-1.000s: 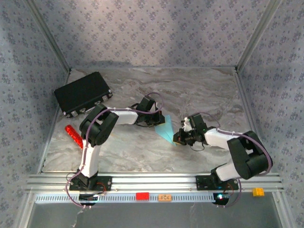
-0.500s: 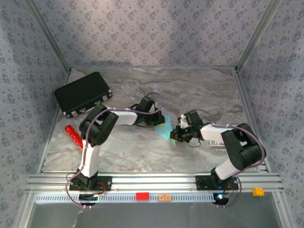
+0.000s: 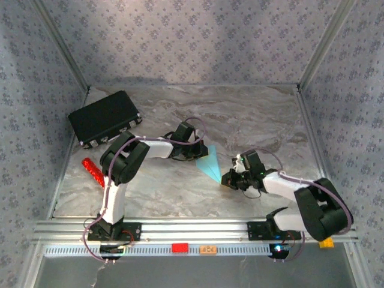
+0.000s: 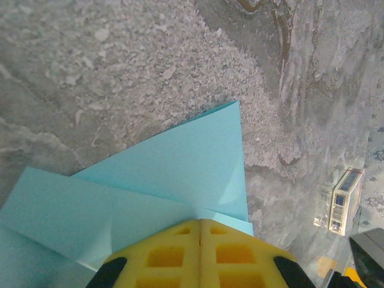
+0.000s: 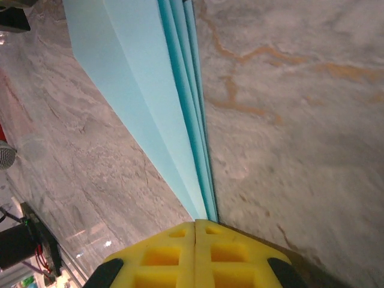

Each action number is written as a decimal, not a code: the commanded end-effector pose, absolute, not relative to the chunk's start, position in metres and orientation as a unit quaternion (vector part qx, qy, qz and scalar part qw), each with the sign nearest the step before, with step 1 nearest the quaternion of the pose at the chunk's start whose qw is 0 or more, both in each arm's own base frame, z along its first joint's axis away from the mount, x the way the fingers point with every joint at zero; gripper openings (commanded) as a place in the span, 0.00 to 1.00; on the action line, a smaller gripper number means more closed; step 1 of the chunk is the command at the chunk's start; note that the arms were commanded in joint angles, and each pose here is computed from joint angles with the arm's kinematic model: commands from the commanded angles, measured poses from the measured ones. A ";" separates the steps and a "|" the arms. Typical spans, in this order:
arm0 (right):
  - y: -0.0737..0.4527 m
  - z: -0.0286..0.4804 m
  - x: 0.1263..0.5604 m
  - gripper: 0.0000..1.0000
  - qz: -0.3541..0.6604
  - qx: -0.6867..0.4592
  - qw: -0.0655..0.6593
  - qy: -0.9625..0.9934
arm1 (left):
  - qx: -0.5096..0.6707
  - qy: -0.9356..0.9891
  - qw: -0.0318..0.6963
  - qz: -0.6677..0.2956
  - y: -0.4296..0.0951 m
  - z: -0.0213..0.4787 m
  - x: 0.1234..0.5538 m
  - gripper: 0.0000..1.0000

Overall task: Fold a paper plane with a square sheet of paper (pick it up from the middle)
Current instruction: Fourth fold the wing at the center of the table.

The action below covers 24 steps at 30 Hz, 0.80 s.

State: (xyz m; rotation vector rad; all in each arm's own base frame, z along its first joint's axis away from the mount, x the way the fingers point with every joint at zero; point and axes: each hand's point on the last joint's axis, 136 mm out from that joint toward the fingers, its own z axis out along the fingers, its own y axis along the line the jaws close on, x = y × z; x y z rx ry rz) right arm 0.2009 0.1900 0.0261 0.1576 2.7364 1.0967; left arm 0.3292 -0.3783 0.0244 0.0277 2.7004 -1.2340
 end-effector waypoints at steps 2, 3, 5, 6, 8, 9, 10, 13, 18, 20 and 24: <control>0.175 0.034 0.199 0.14 0.351 0.097 0.105 0.925 | -0.025 0.931 0.062 -0.360 -0.352 -0.011 0.320 0.05; 0.176 0.039 0.201 0.19 0.358 0.104 0.108 0.922 | -0.025 0.930 0.062 -0.361 -0.353 -0.011 0.320 0.05; 0.180 0.047 0.204 0.25 0.374 0.106 0.108 0.915 | -0.027 0.930 0.062 -0.362 -0.353 -0.009 0.320 0.05; 0.184 0.051 0.204 0.29 0.383 0.104 0.104 0.912 | -0.027 0.929 0.062 -0.363 -0.353 -0.009 0.321 0.05; 0.189 0.052 0.205 0.34 0.390 0.108 0.094 0.910 | -0.029 0.929 0.062 -0.364 -0.354 -0.008 0.321 0.05; 0.190 0.051 0.205 0.34 0.393 0.111 0.088 0.909 | -0.029 0.929 0.062 -0.364 -0.354 -0.007 0.321 0.05; 0.192 0.051 0.205 0.34 0.395 0.113 0.084 0.908 | -0.029 0.928 0.062 -0.366 -0.355 -0.006 0.321 0.05; 0.193 0.044 0.204 0.34 0.395 0.121 0.073 0.908 | -0.032 0.926 0.062 -0.370 -0.356 -0.006 0.321 0.05; 0.196 0.032 0.200 0.31 0.394 0.124 0.047 0.910 | -0.031 0.926 0.061 -0.372 -0.357 -0.004 0.321 0.05; 0.197 0.028 0.200 0.31 0.394 0.128 0.041 0.909 | -0.031 0.925 0.060 -0.373 -0.357 -0.004 0.320 0.05; 0.195 0.020 0.199 0.30 0.384 0.135 0.034 0.913 | -0.033 0.925 0.060 -0.374 -0.357 -0.003 0.321 0.05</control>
